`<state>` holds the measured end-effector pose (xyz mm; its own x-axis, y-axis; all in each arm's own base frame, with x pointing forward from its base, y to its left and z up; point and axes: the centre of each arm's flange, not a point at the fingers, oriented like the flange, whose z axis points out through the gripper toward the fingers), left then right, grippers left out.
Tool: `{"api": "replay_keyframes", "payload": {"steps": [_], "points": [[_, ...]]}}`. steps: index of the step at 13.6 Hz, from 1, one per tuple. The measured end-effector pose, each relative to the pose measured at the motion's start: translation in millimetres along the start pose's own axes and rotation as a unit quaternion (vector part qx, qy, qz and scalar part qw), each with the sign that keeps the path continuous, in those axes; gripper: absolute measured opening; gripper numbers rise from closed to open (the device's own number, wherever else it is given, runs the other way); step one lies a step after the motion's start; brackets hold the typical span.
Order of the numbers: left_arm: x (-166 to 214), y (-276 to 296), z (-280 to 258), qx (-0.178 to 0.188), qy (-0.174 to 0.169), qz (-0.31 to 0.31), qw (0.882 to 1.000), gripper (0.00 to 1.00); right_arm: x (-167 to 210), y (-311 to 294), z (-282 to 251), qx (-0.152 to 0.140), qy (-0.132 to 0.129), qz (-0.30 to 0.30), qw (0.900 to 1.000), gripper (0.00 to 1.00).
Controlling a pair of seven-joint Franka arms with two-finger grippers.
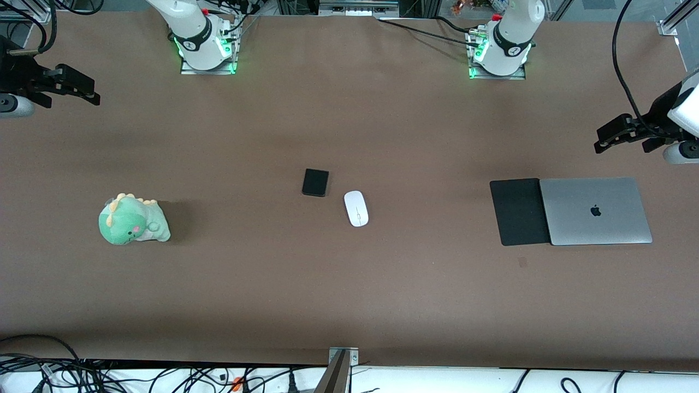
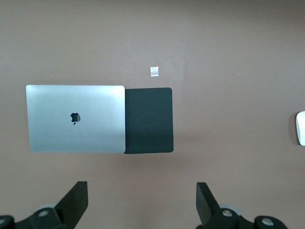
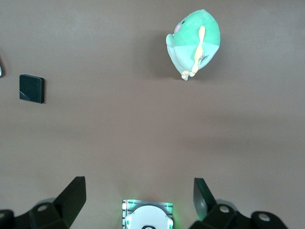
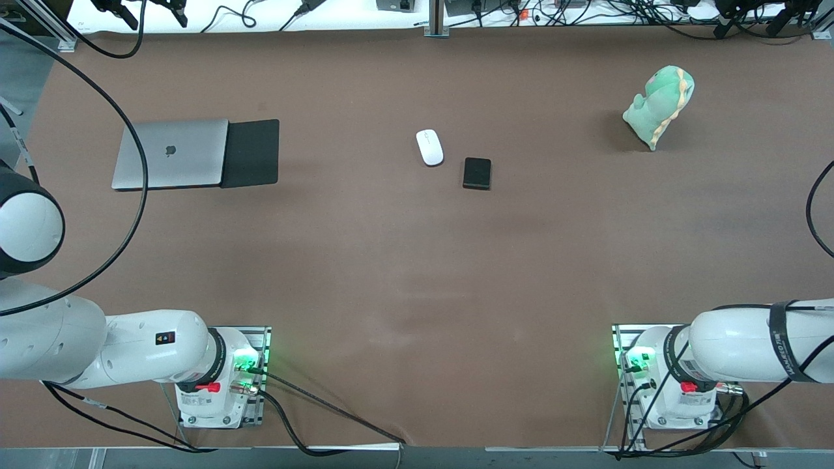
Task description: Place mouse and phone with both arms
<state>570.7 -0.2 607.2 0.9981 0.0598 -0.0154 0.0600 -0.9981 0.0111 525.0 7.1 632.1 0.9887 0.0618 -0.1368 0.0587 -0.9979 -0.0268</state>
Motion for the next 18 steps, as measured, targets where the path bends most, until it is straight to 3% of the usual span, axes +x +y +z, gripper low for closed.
{"api": "replay_keyframes", "payload": {"steps": [18], "points": [[1.3,3.2,4.0,-0.003,-0.005,0.000,1.000,1.00,-0.7,0.8,-0.1,0.000,-0.002,0.001,1.000,1.00]]}}
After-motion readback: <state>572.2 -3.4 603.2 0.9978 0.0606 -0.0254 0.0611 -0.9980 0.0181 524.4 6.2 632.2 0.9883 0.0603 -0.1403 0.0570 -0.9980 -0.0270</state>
